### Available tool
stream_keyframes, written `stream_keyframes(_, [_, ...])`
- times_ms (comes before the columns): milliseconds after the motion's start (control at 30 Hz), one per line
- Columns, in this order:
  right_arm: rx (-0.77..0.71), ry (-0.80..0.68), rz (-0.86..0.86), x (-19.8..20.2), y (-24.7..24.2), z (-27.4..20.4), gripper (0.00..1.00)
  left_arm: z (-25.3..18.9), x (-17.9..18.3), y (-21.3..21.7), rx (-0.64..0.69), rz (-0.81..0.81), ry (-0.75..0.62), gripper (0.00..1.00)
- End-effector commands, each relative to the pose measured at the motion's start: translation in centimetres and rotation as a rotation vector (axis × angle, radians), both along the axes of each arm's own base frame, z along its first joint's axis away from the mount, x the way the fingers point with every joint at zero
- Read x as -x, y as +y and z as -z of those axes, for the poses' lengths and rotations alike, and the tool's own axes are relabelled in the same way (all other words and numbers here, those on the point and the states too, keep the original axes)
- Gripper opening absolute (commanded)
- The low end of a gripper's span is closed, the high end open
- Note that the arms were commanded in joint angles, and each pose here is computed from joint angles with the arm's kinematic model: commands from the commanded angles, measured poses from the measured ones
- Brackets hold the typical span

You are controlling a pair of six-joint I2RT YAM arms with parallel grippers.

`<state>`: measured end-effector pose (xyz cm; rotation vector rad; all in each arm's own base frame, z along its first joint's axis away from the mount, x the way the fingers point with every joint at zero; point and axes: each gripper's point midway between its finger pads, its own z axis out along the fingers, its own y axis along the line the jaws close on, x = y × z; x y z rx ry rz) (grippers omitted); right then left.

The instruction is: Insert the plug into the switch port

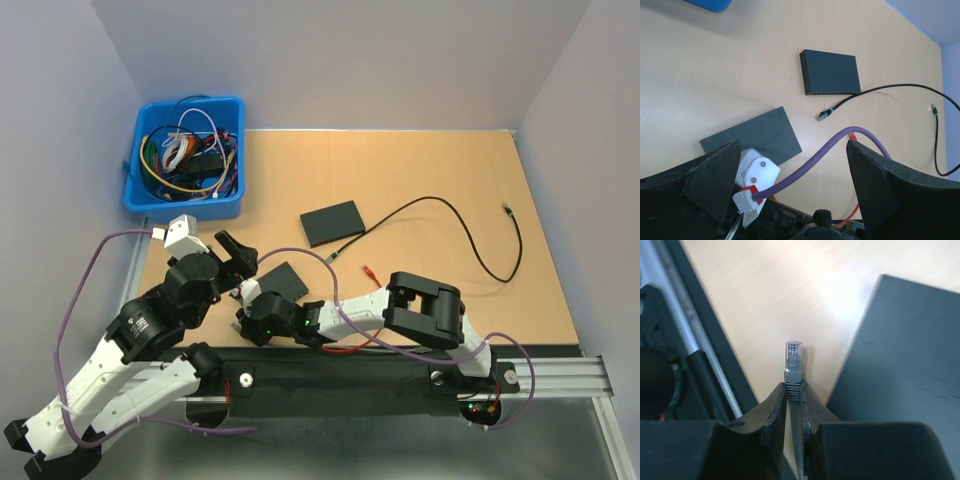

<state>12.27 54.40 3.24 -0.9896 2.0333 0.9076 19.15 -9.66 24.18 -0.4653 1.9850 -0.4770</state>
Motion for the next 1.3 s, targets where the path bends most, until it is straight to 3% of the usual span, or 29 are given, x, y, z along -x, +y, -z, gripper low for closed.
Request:
stream_keyframes(0, [0.068, -0.077, 0.168, -3.0, -2.2, 1.0, 0.00, 0.1, -0.6, -0.2, -0.040, 0.001, -0.002, 0.99])
stream_keyframes(433, [0.179, -0.130, 0.353, -7.5, -11.9, 1.6, 0.00, 0.5, -0.7, -0.2, -0.038, -0.016, 0.014, 0.99])
stream_keyframes(733, [0.023, -0.113, 0.138, -4.5, -10.3, -4.3, 0.00, 1.7, -1.3, -1.0, -0.068, -0.012, 0.059, 0.99])
stream_keyframes(900, [0.014, -0.234, 0.364, -7.9, -14.2, -9.1, 0.00, 2.6, -1.3, -2.5, -0.029, 0.031, 0.084, 0.99])
stream_keyframes(1033, [0.137, -0.205, 0.537, -9.4, -19.8, -7.4, 0.00, 3.9, -1.4, -4.2, 0.046, 0.079, 0.077, 0.99])
stream_keyframes(1100, [0.122, -0.182, 0.612, -9.5, -21.8, -7.5, 0.01, 4.3, -1.8, -4.7, 0.055, 0.076, 0.075, 0.99])
stream_keyframes(1267, [0.164, -0.127, 0.686, -8.0, -26.1, -4.7, 0.00, 4.7, -4.6, -7.4, -0.029, 0.154, 0.017, 0.99])
